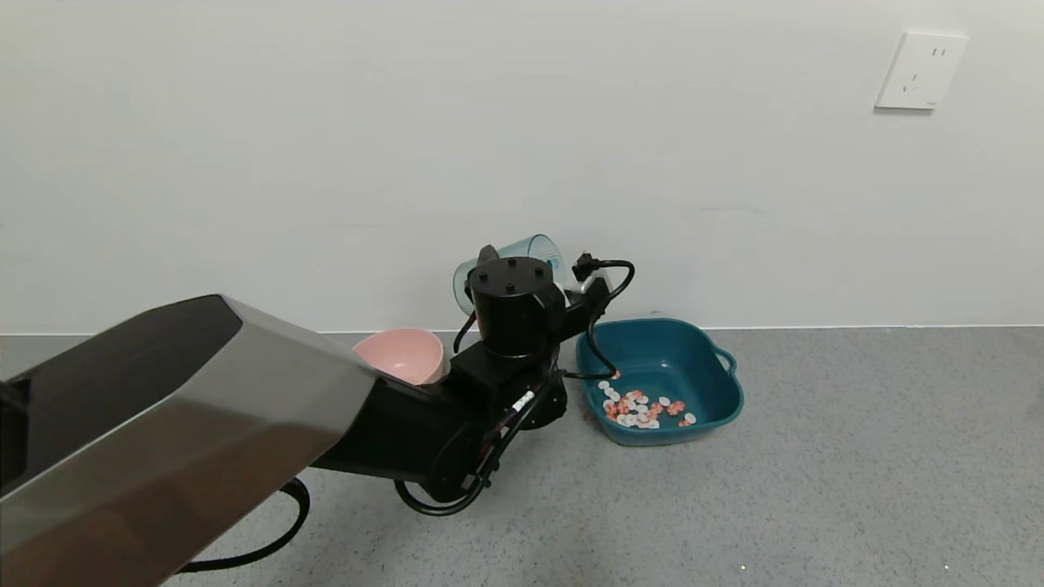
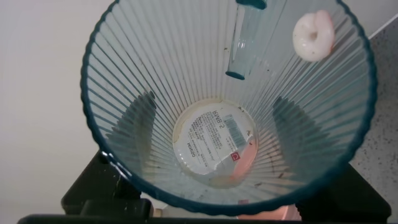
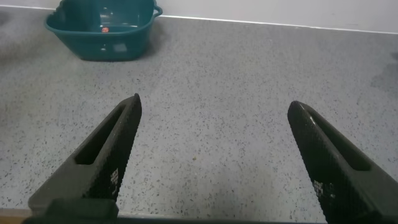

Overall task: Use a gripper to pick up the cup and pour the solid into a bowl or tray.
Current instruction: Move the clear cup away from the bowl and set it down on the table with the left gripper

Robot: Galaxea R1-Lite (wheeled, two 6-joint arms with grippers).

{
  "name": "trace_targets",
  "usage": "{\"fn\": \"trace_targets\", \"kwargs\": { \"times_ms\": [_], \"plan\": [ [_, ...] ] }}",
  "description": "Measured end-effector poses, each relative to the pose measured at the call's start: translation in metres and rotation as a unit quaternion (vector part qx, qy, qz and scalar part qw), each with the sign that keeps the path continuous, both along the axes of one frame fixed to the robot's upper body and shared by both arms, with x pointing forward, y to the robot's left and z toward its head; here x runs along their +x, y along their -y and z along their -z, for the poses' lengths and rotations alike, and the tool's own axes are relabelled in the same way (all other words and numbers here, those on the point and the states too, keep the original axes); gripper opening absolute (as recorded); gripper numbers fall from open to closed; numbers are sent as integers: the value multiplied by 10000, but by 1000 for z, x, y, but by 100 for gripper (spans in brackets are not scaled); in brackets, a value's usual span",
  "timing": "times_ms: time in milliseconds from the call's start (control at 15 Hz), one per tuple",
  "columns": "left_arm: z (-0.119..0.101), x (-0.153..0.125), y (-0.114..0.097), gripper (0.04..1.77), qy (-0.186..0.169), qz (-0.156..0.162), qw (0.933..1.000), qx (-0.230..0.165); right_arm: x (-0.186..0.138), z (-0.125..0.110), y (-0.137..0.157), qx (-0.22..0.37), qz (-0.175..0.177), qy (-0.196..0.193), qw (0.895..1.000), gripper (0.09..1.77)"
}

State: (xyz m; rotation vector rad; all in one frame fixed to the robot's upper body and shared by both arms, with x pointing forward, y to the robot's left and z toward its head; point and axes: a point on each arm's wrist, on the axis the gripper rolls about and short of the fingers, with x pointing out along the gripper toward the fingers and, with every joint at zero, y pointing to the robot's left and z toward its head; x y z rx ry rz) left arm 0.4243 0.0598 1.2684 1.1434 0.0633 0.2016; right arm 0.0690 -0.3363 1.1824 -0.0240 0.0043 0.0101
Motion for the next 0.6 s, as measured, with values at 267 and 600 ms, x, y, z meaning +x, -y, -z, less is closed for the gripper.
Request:
{"fn": "trace_targets", "kwargs": {
  "times_ms": [267, 600],
  "plan": [
    [0, -1, -11, 129, 118, -42, 9964, -838, 0, 0, 0, 1, -2, 0, 10000, 171],
    [10, -11, -27, 129, 171, -66, 9789, -2033, 0, 0, 0, 0, 0, -2, 10000, 171]
  ]
}}
